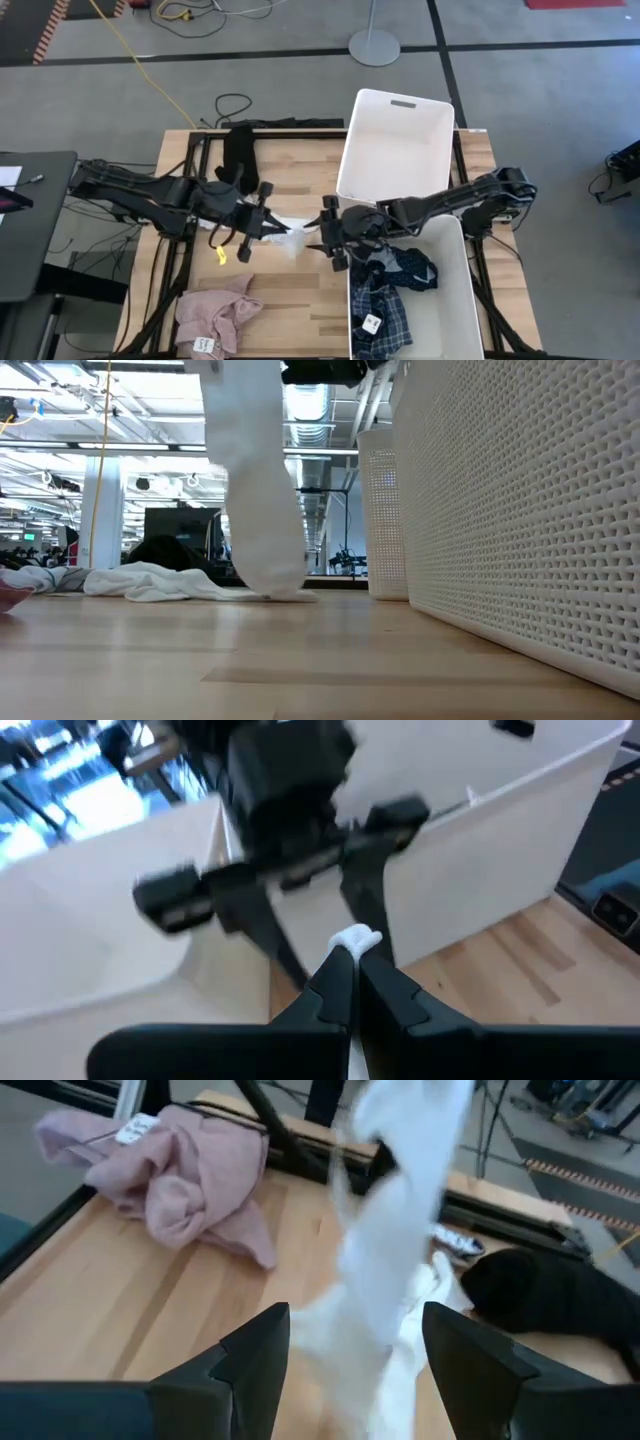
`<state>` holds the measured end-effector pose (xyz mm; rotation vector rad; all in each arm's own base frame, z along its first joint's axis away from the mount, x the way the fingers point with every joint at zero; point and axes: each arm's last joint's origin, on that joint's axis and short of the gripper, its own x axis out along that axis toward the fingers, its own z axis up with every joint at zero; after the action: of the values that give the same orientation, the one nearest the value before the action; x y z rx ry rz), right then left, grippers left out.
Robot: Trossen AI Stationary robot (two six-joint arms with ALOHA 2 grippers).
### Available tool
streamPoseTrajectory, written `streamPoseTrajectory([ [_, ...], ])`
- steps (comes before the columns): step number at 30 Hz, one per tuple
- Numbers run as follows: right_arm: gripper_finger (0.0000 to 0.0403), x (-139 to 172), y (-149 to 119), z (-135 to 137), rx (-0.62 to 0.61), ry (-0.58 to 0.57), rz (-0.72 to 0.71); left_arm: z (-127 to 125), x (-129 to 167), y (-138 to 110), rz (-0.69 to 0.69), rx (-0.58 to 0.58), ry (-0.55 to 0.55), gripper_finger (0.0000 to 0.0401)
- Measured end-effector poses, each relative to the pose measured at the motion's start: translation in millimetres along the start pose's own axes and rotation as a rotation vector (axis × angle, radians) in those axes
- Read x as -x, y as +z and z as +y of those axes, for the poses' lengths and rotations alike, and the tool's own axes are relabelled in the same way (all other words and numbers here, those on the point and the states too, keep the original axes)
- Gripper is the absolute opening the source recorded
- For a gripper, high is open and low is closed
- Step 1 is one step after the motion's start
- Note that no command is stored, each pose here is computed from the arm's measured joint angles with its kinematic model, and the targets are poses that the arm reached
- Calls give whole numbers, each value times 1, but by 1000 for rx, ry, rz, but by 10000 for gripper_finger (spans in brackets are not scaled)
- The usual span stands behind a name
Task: Sort clothes
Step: Put the white sock into the top white laundry bin
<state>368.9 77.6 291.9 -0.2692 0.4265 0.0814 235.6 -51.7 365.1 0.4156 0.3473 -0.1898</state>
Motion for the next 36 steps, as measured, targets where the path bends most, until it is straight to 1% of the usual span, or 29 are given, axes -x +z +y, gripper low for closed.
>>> streamPoseTrajectory([
  [4,244,-4,0,0,-4,-4,-14,3,3,7,-22,-25,15,0],
  [10,244,-17,-3,3,-17,83,-57,5,5,12,-61,-46,36,0],
  [17,244,-38,-21,5,-55,91,9,7,5,15,-79,-56,76,0],
  [20,234,-41,-25,3,-76,86,22,8,5,16,-91,-63,82,0],
  [23,209,-45,-25,-1,-95,70,9,8,5,16,-94,-68,84,0],
  [26,167,-45,-25,-5,-100,58,3,8,5,16,-94,-68,84,0],
  [28,131,-45,-25,-7,-103,53,3,8,5,16,-97,-68,85,0],
  [32,38,-45,-27,-10,-97,46,12,8,5,16,-96,-67,84,0],
  [33,21,-45,-27,-11,-85,44,12,8,5,16,-94,-68,84,0],
  [34,13,-45,-27,-11,-79,43,12,8,5,16,-91,-68,82,0],
  [36,11,-45,-27,-12,-75,42,13,7,5,15,-81,-69,78,1],
])
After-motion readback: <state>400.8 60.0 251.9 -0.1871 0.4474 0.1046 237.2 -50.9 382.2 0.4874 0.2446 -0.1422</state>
